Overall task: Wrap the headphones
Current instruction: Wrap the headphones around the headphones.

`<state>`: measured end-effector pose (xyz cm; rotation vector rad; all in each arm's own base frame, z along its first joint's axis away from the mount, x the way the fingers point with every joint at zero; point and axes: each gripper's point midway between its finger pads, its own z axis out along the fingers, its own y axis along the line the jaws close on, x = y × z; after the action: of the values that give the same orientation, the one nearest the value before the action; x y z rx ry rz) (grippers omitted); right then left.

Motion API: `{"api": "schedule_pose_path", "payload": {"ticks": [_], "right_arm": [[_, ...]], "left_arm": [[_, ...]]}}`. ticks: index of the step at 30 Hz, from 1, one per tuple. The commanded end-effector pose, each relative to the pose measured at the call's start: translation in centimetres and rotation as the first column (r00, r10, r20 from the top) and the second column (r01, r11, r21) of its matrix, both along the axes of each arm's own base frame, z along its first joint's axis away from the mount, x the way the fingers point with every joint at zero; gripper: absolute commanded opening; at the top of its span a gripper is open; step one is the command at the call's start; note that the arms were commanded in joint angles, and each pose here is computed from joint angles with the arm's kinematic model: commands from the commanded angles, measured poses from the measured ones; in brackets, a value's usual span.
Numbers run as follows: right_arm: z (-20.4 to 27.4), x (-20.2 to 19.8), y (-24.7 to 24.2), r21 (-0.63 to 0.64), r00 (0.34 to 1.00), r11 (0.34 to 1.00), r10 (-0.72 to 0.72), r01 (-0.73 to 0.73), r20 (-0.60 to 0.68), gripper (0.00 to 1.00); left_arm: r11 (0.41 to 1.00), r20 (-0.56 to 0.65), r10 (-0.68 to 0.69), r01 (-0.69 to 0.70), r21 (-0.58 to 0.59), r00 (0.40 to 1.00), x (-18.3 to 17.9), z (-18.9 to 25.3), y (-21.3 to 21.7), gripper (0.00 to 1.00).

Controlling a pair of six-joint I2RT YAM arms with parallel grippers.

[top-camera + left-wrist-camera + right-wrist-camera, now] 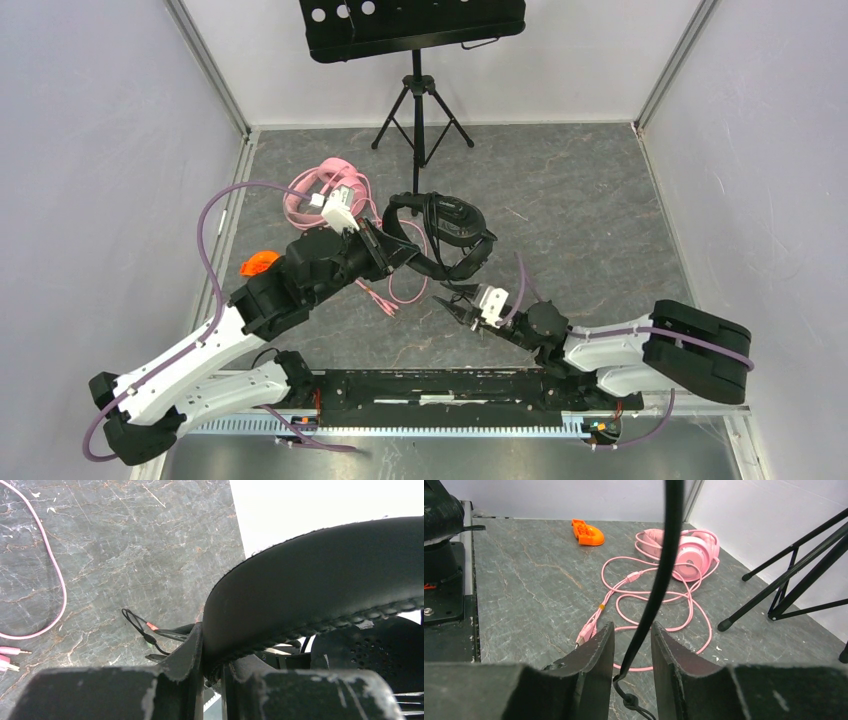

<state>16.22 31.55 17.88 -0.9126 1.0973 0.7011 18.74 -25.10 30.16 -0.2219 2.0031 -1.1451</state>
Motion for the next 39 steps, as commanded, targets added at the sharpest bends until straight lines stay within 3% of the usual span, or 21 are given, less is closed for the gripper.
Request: {"api": "schedule_pose_path", "payload": {"ticks": [1, 14, 18, 26, 39], "right_arm": [[1.6, -0.3, 0.4, 0.064, 0.998, 0.998, 0.018, -0.021, 0.055, 0.37], [-2.8, -0.9, 1.1, -0.068, 0.996, 0.995, 0.074, -0.070, 0.054, 0.42], [-3.4, -0.3, 0.5, -0.068, 0.998, 0.997, 0.031, -0.027, 0.047, 0.31], [-3.8, 0.5, -0.7, -0.052, 0.998, 0.998, -0.033, 0.036, 0.048, 0.00], [-4.3, 0.0, -4.5, -0.007, 0.995, 0.995, -0.099, 0.099, -0.004, 0.00]], "left_arm": [[0.986, 0.040, -0.007, 0.013, -0.166, 0.999, -0.2, 4.2, -0.6, 0.02], [0.984, 0.053, -0.008, 0.017, -0.176, 0.999, -0.6, 4.9, -0.2, 0.02], [0.983, 0.058, -0.011, 0.021, -0.183, 0.998, -0.7, 5.3, -0.1, 0.02], [0.971, 0.066, -0.065, 0.079, -0.226, 0.996, -1.5, 6.0, -0.8, 0.02], [0.993, 0.165, 0.069, -0.053, -0.102, 0.984, 0.1, 7.2, 2.3, 0.02]]}}
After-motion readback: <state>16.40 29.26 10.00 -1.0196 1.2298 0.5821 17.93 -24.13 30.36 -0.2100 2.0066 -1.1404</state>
